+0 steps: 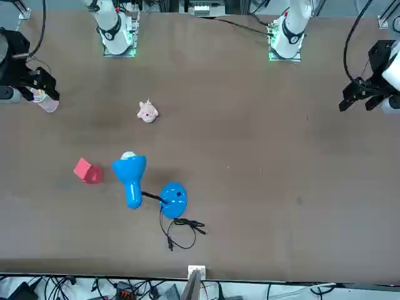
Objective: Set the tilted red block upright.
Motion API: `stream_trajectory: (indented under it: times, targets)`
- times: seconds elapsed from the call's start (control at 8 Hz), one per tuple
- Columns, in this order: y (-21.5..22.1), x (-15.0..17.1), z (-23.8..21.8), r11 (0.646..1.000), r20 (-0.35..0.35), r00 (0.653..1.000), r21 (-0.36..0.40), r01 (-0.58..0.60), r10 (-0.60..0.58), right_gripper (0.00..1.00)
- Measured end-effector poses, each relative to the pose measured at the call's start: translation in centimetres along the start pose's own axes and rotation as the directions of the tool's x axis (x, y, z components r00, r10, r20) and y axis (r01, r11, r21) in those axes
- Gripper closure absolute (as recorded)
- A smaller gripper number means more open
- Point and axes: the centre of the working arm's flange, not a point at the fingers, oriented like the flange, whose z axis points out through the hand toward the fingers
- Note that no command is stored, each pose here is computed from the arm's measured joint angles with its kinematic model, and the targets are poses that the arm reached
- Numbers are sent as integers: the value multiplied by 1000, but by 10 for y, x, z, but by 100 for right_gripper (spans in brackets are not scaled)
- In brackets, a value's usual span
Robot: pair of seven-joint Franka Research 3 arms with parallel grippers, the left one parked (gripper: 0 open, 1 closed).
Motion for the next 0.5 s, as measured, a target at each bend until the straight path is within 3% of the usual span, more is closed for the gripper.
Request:
stream_trajectory:
  times: [0.5]
  targets:
    - [-4, 7, 7, 1000, 8, 1000, 26, -2, 2, 0]
